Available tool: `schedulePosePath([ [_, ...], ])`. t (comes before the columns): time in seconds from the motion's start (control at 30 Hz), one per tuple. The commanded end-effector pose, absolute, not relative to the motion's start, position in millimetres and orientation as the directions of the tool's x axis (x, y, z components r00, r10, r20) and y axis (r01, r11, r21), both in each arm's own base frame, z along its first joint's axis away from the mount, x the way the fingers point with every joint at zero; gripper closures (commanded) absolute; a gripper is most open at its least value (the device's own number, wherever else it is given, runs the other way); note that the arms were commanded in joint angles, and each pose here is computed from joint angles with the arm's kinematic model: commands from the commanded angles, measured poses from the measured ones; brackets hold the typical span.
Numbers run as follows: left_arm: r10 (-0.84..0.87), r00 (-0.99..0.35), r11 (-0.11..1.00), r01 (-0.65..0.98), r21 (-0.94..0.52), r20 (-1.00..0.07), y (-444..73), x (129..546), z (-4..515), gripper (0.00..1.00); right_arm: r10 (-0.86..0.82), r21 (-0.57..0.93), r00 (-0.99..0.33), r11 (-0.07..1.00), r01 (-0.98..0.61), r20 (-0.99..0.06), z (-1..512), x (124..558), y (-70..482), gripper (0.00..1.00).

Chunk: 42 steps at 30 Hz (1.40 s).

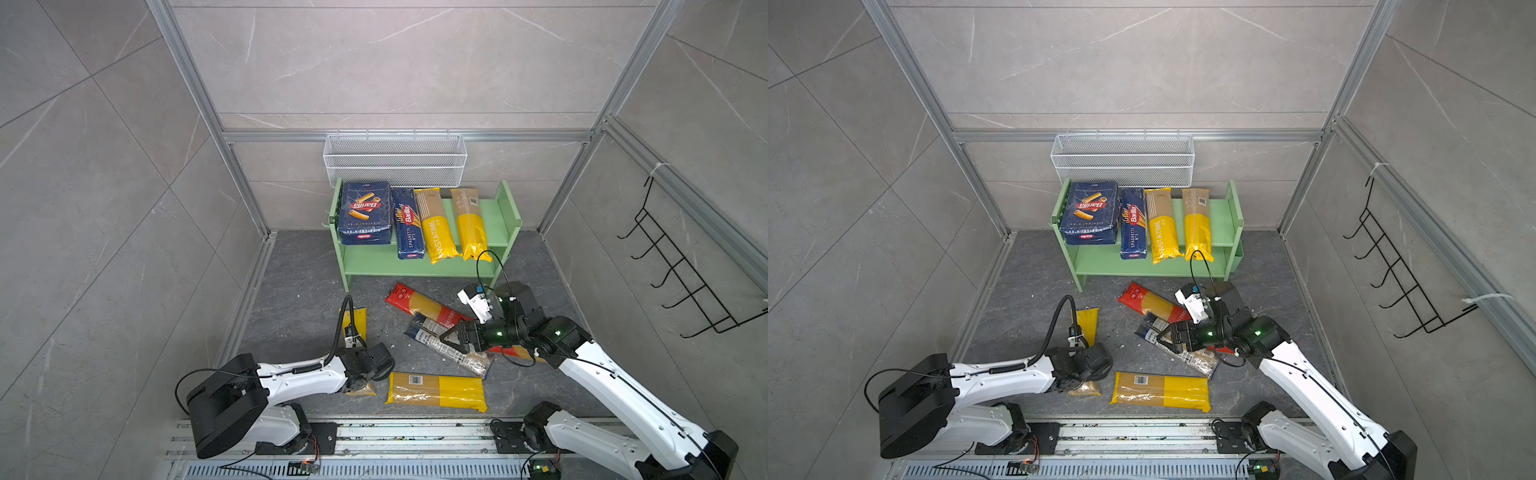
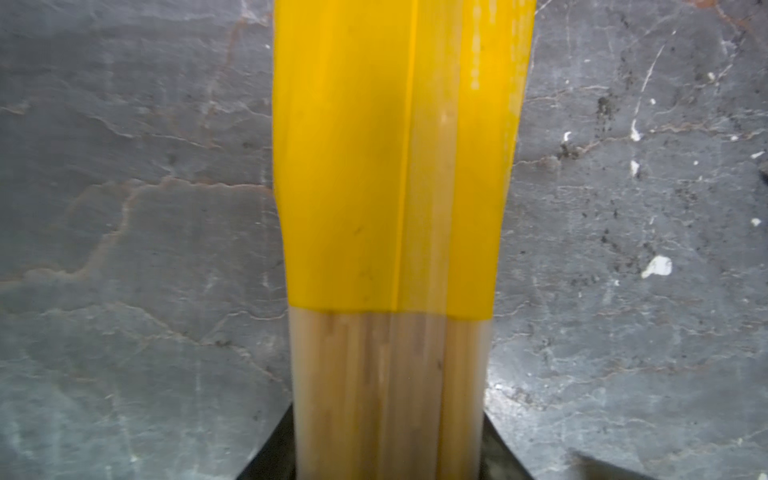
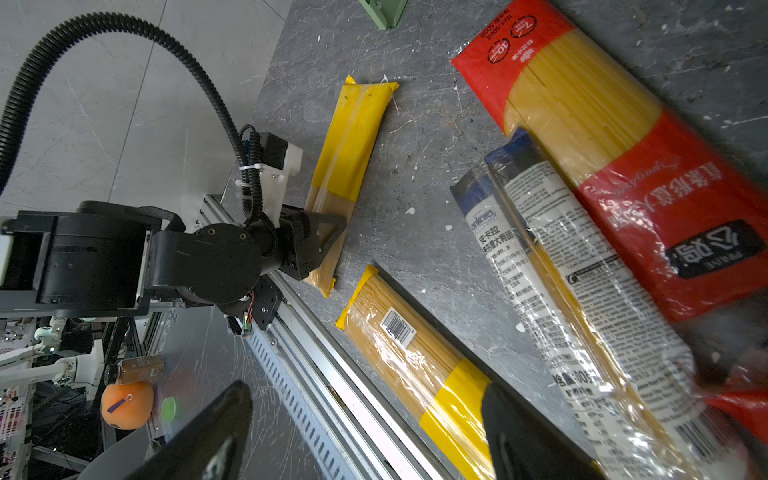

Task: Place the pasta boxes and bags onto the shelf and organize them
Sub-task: 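Lift the yellow bag upright and carry it toward the shelf's lower tier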

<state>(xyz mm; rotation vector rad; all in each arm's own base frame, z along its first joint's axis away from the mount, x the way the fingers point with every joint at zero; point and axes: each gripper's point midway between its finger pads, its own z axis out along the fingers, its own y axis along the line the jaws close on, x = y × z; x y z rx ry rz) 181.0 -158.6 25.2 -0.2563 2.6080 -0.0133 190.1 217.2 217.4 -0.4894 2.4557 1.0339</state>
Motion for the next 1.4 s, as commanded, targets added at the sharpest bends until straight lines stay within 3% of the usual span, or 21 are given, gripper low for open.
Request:
schedulePosePath([
  [0.0, -0.144, -0.775, 0.988, -0.145, -0.048, -0.615, -155.6, 197.2, 52.0, 1.00, -0.155, 0.571, -0.824, 0.651, -0.500, -0.545, 231.5, 192.1, 219.2, 0.11],
  [0.87, -0.029, -0.617, 0.995, 0.059, -0.083, -0.786, -191.4, 229.0, 154.5, 1.00, -0.150, 0.571, -0.802, 0.629, -0.528, -0.577, 247.9, 192.6, 221.7, 0.11],
  [1.37, -0.062, -0.568, 0.985, 0.096, -0.142, -0.821, -186.2, 274.2, 190.0, 1.00, -0.153, 0.547, -0.790, 0.644, -0.535, -0.594, 254.1, 195.7, 218.7, 0.12],
])
